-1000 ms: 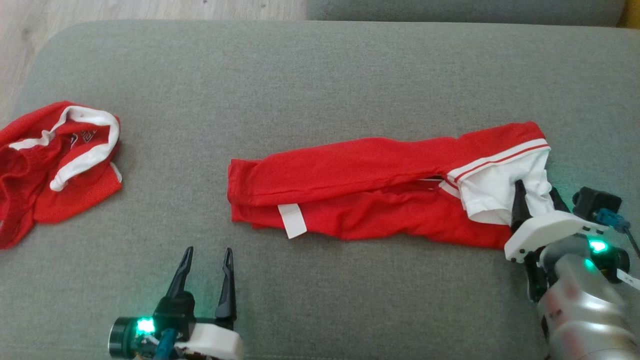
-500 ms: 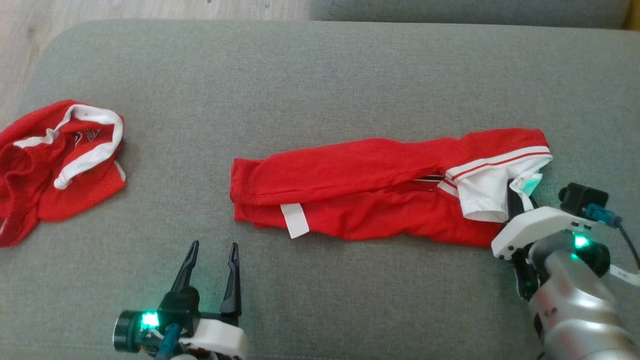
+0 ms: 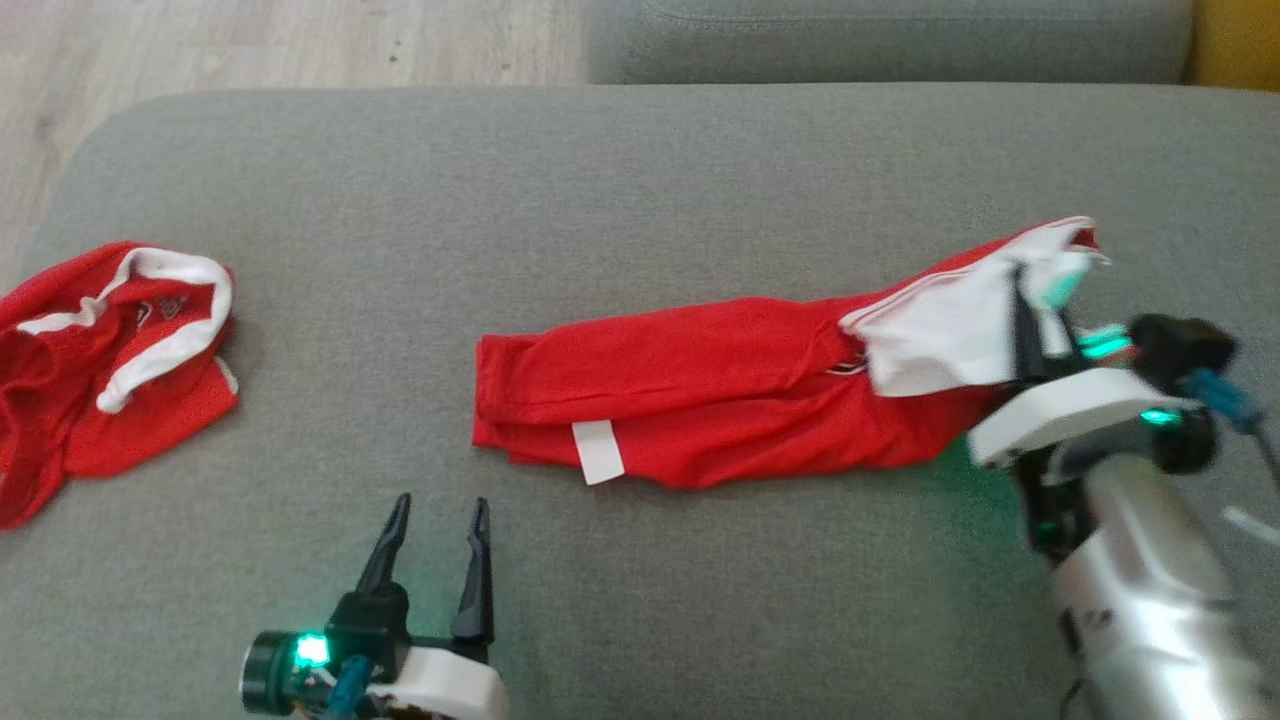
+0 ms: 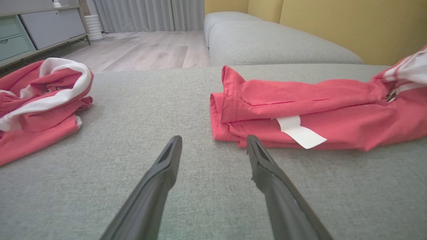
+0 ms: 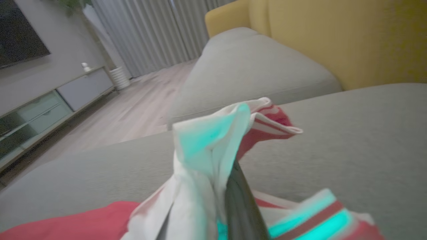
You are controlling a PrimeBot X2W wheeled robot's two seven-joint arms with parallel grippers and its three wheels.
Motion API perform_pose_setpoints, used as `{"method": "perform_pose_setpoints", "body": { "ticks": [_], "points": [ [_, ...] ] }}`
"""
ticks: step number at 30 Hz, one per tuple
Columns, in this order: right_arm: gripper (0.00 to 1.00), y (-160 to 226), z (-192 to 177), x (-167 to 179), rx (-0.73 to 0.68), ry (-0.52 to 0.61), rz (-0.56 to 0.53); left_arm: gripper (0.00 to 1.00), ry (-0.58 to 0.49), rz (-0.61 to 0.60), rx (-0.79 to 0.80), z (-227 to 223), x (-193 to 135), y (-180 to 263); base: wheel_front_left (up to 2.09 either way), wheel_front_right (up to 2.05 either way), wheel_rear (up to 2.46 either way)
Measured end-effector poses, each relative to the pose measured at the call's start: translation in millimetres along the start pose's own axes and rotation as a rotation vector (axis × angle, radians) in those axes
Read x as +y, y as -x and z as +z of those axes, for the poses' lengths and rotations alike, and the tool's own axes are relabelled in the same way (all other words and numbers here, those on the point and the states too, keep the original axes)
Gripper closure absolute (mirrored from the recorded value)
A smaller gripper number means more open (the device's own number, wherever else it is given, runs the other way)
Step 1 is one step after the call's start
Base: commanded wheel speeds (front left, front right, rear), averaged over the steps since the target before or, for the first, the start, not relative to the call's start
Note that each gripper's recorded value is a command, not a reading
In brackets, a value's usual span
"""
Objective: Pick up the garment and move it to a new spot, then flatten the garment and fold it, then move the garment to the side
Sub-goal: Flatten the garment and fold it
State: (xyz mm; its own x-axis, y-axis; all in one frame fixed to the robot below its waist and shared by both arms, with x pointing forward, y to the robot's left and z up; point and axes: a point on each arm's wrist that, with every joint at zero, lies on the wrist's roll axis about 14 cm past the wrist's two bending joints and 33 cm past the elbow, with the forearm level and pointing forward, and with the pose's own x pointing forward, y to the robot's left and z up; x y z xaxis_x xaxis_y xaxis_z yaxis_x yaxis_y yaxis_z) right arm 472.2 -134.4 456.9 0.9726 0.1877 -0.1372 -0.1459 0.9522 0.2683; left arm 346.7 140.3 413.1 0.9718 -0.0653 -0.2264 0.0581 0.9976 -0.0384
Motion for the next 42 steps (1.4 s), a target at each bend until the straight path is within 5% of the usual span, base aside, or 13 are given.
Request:
{"method": "perform_pose_setpoints", "body": {
  "ticks": [12, 25, 26, 27, 35, 42],
  "points": [
    [1.00, 8.1, -41.9, 156.4, 0.108, -0.060, 0.414, 0.00, 0.020, 0.070, 0.004, -4.9, 17.3, 26.0, 0.00, 0.00, 0.00],
    [0.98, 8.6, -84.9, 250.6, 0.268, -0.007, 0.657, 0.00, 0.056, 0.234, 0.049, -27.2, 52.4, 76.6, 0.00, 0.00, 0.00],
    [0.35, 9.3, -87.7, 255.2, 0.279, -0.006, 0.667, 0.00, 0.057, 0.243, 0.050, -27.8, 54.2, 79.4, 0.00, 0.00, 0.00],
    [0.00, 10.8, -89.3, 260.3, 0.287, -0.011, 0.680, 0.00, 0.059, 0.253, 0.050, -28.4, 56.2, 81.7, 0.00, 0.00, 0.00],
    [0.00, -1.9, -47.6, 260.4, 0.158, -0.062, 0.659, 0.00, 0.057, 0.268, 0.034, -23.6, 62.0, 79.2, 0.00, 0.00, 0.00],
    [0.00, -14.7, -4.9, 174.4, -0.017, -0.022, 0.426, 0.00, 0.032, 0.198, -0.017, -4.8, 50.5, 57.2, 0.00, 0.00, 0.00]
  ]
}}
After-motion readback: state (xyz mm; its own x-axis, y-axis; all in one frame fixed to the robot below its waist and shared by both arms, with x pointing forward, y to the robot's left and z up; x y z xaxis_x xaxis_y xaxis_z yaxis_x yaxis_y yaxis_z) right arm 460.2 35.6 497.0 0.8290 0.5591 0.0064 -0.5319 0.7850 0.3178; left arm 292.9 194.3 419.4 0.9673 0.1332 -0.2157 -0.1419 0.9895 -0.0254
